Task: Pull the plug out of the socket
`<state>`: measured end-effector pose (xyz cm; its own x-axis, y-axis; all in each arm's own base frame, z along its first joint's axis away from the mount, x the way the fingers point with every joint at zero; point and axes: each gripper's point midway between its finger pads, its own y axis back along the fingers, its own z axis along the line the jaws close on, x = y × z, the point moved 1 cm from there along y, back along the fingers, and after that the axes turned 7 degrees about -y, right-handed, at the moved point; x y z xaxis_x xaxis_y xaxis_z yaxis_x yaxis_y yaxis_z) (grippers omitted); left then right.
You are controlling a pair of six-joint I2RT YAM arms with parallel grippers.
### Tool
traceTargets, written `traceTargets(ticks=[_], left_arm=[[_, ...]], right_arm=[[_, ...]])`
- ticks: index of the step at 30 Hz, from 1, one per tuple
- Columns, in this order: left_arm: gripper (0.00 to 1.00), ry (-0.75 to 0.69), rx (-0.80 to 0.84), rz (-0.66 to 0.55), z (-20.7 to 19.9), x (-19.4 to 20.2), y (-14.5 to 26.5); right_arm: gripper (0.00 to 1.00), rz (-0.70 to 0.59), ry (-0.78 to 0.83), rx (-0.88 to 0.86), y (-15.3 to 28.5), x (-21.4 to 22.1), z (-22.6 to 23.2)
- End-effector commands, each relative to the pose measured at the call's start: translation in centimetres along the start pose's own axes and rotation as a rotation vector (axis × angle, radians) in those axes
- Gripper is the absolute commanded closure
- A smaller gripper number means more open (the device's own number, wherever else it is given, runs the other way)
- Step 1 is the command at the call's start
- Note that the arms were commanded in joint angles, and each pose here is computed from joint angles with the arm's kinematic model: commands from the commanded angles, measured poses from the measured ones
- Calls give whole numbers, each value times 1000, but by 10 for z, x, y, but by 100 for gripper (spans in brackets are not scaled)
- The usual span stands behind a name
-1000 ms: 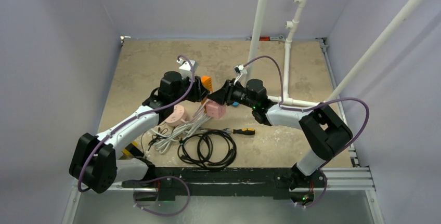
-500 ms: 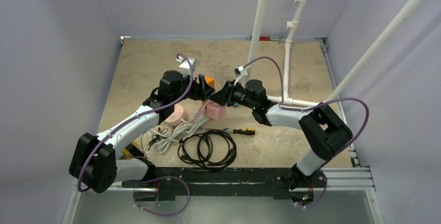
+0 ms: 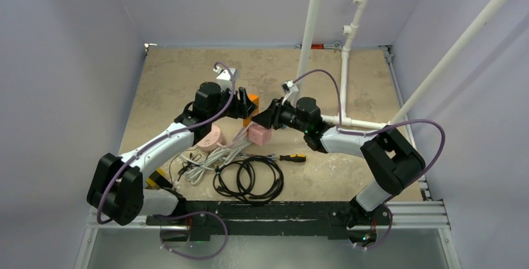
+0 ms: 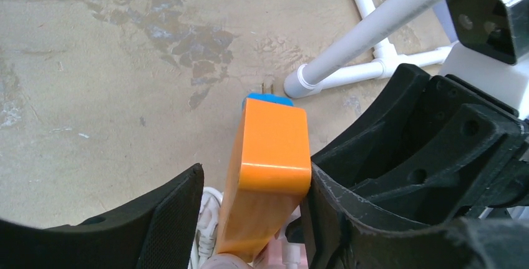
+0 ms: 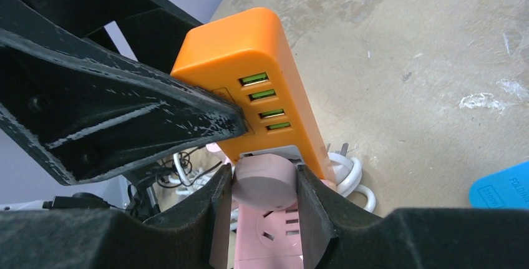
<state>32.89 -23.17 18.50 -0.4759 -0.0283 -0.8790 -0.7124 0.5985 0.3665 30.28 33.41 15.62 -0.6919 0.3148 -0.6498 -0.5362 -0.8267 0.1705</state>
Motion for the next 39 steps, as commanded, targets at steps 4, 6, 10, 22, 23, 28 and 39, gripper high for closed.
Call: traceTargets(ticks=[4, 6, 10, 22, 23, 28, 39], left_arm=[[54, -7, 23, -26, -6, -14, -6], [60, -5, 35, -22, -8, -13, -8], [90, -2, 44, -15, -9, -12, -10], [100, 1, -128, -16, 19, -12, -6], [100, 3, -141, -17, 21, -12, -6], [100, -10, -159, -10, 25, -11, -6], [100, -26, -100, -14, 15, -12, -7]], right_arm=[[100, -97, 72, -57, 4, -27, 21], [100, -97, 69, -57, 4, -27, 21], [100, -122, 43, -15, 5, -28, 13], [100, -173, -5, 31, 15, -28, 3], [100, -177, -7, 30, 16, -28, 3], [100, -185, -5, 28, 18, -29, 6], [100, -178, 3, 14, 16, -29, 8]])
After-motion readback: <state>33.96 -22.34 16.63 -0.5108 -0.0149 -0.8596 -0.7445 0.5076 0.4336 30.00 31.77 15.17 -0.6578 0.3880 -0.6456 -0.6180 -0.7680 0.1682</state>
